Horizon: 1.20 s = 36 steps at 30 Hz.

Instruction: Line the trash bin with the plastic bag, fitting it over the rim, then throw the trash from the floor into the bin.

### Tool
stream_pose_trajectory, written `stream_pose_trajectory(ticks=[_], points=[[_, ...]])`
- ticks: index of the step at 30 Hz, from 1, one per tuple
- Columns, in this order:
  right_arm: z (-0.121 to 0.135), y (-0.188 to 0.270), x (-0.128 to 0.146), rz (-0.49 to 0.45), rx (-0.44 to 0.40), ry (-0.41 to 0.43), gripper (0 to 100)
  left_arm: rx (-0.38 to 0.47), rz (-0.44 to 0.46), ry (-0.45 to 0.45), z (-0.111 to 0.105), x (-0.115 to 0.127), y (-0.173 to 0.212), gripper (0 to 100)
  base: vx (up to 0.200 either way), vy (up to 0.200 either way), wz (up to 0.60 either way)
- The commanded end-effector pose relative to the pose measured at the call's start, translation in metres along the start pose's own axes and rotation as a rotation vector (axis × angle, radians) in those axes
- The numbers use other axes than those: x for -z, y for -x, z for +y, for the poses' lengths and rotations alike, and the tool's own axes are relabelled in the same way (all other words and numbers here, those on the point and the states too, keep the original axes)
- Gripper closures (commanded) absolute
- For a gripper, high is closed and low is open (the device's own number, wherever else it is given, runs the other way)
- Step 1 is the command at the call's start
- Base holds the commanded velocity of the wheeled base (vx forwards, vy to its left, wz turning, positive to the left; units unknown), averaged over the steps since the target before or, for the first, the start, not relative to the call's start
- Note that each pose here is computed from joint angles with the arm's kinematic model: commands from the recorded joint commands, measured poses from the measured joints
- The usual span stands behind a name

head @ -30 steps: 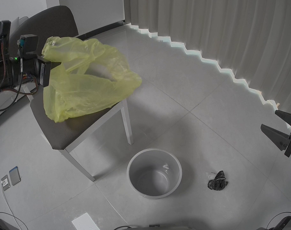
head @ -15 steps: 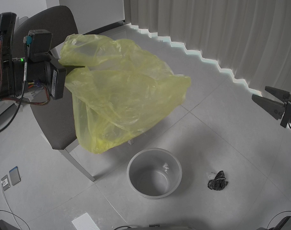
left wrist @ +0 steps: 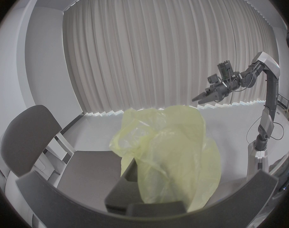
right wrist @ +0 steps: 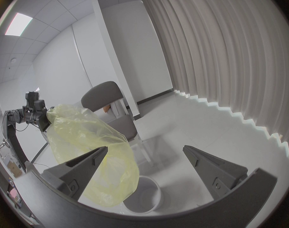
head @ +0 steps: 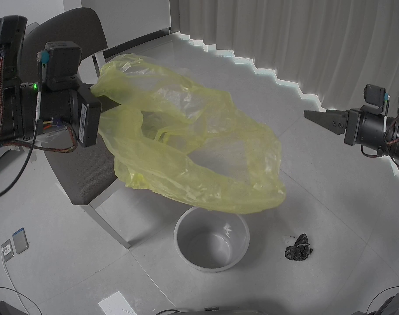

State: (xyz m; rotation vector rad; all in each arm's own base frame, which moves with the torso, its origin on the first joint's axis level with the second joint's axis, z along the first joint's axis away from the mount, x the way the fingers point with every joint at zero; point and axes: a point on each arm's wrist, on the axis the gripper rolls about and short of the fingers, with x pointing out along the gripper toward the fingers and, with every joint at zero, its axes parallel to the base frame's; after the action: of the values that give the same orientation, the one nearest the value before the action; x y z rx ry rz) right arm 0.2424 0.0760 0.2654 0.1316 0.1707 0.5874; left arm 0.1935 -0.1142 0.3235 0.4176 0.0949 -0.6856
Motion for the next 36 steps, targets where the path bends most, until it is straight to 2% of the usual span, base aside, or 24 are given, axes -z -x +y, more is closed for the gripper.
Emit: stream_pose_trajectory(ticks=[1, 6, 11, 24, 28, 36], points=[[-0.002, -0.01, 0.018, 0.068, -0.005, -0.021, 0, 0.0, -0.01, -0.003, 0.0, -0.003, 0.0, 100, 0.0, 0.0, 0.0], [0.002, 0.005, 0.034, 0.136, -0.004, -0.028, 0, -0.005, -0.023, -0.006, 0.001, -0.007, 0.001, 100, 0.0, 0.0, 0.0], [0.017, 0.019, 0.053, 0.209, -0.05, -0.023, 0, -0.017, -0.028, -0.006, 0.003, -0.009, 0.001, 100, 0.0, 0.0, 0.0], [0.044, -0.003, 0.095, 0.38, -0.165, -0.021, 0, -0.024, -0.054, -0.009, 0.005, -0.016, 0.002, 100, 0.0, 0.0, 0.0], [0.042, -0.019, 0.103, 0.4, -0.144, -0.023, 0, -0.021, -0.057, -0.01, 0.005, -0.017, 0.002, 100, 0.0, 0.0, 0.0], [0.04, -0.063, 0.111, 0.343, -0.149, -0.053, 0, -0.025, -0.077, -0.012, 0.006, -0.02, 0.002, 100, 0.0, 0.0, 0.0]])
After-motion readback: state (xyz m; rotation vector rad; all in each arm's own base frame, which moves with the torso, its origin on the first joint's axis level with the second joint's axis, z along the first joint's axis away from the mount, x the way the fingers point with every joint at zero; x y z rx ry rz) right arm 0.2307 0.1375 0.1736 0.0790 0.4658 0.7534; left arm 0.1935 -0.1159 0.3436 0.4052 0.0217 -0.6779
